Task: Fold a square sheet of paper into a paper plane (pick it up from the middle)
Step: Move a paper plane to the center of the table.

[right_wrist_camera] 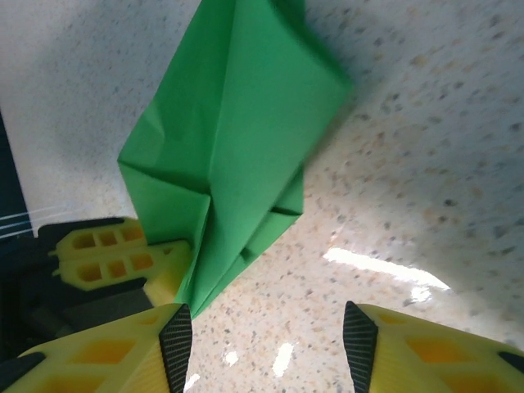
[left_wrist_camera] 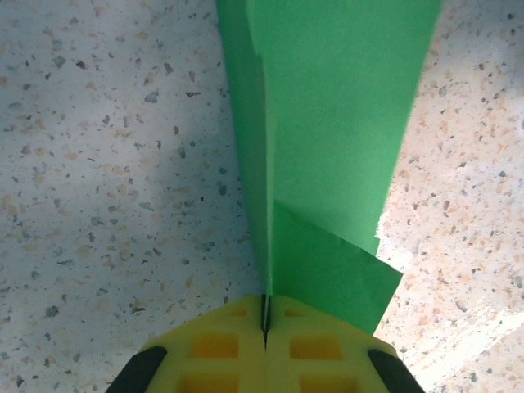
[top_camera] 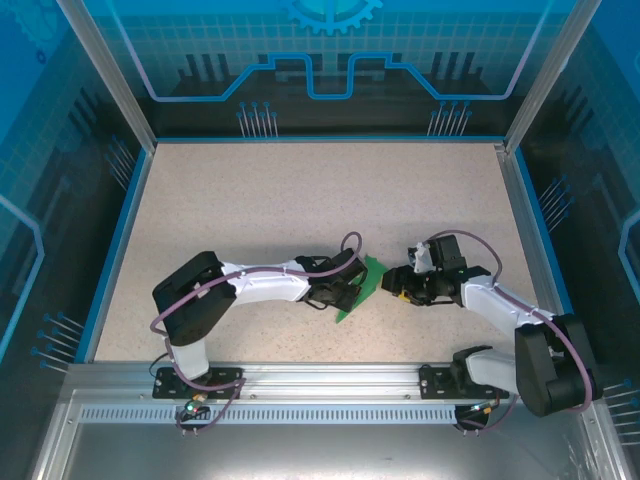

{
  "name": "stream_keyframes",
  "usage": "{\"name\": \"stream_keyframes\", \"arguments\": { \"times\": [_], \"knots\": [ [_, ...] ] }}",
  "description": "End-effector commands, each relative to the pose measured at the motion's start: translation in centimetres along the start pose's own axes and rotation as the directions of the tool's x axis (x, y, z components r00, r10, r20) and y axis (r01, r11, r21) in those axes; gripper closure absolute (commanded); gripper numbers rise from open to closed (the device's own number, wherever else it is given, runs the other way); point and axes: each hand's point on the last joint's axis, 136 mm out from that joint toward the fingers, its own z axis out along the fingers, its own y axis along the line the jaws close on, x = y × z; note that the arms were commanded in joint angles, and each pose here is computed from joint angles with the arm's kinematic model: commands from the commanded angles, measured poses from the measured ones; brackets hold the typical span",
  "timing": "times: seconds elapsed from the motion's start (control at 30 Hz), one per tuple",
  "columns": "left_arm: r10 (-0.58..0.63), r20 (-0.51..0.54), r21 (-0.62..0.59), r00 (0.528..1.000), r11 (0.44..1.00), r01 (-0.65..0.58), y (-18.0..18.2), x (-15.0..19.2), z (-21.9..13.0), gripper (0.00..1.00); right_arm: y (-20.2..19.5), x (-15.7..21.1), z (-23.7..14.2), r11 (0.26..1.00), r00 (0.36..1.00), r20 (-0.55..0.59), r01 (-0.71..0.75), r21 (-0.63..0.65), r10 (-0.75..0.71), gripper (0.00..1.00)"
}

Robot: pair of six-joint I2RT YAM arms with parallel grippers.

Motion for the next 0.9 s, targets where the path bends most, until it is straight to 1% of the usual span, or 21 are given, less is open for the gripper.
{"name": "stream_keyframes", "arguments": {
  "times": [0.0, 0.07, 0.17, 0.27, 0.37, 0.4, 0.43, 0.47, 0.6, 0.67, 0.77, 0.87],
  "knots": [
    [-0.067, 0.043, 0.089, 0.997, 0.994, 0.063, -0.8, -1.5, -2.0, 1.0, 1.9, 0.6, 0.3, 0.997, 1.0, -0.016, -0.012, -0.08, 0.011, 0.44],
    [-0.097, 0.051, 0.134, 0.994, 0.987, 0.089, -0.8, -1.9, -2.6, 1.0, 2.4, 0.8, 0.8, 0.993, 0.999, -0.024, -0.029, -0.113, 0.026, 0.43],
    [-0.109, 0.068, 0.197, 0.992, 0.976, 0.094, -1.5, -2.4, -3.7, 1.0, 2.8, 1.1, 1.5, 0.987, 0.998, -0.031, -0.054, -0.154, 0.05, 0.4],
    [-0.132, 0.066, 0.236, 0.989, 0.965, 0.113, -1.6, -2.6, -4.2, 1.0, 3.9, 0.9, 1.9, 0.98, 0.999, -0.024, -0.052, -0.191, 0.048, 0.38],
    [-0.16, 0.063, 0.259, 0.985, 0.956, 0.139, -1.4, -2.6, -4.4, 1.0, 5.0, 0.6, 1.8, 0.974, 0.999, -0.009, -0.043, -0.221, 0.042, 0.36],
    [-0.169, 0.066, 0.271, 0.983, 0.951, 0.146, -1.4, -2.7, -4.6, 1.0, 5.2, 0.5, 1.8, 0.972, 0.999, -0.005, -0.046, -0.228, 0.046, 0.34],
    [-0.184, 0.07, 0.284, 0.98, 0.946, 0.157, -1.4, -2.9, -4.7, 1.0, 5.5, 0.3, 1.7, 0.969, 0.999, 0.003, -0.048, -0.243, 0.05, 0.3],
    [-0.199, 0.069, 0.299, 0.978, 0.939, 0.17, -1.4, -3.1, -4.9, 1.0, 5.6, 0.3, 1.8, 0.967, 0.998, 0.002, -0.053, -0.25, 0.055, 0.28],
    [-0.242, 0.074, 0.345, 0.967, 0.916, 0.203, -1.2, -3.5, -5.3, 1.0, 5.5, 0.7, 2.1, 0.969, 0.998, -0.01, -0.06, -0.241, 0.06, 0.27],
    [-0.26, 0.079, 0.364, 0.962, 0.906, 0.215, -1.1, -3.7, -5.7, 1.0, 5.2, 0.8, 2.1, 0.97, 0.997, -0.008, -0.07, -0.232, 0.07, 0.23],
    [-0.274, 0.097, 0.373, 0.957, 0.901, 0.22, -0.8, -4.0, -6.4, 1.0, 6.1, 0.7, 2.0, 0.956, 0.997, -0.009, -0.08, -0.281, 0.081, 0.23],
    [-0.284, 0.105, 0.387, 0.953, 0.895, 0.224, -0.7, -4.2, -6.9, 1.0, 6.6, 0.8, 1.9, 0.954, 0.997, -0.01, -0.079, -0.289, 0.08, 0.21]
  ]
}}
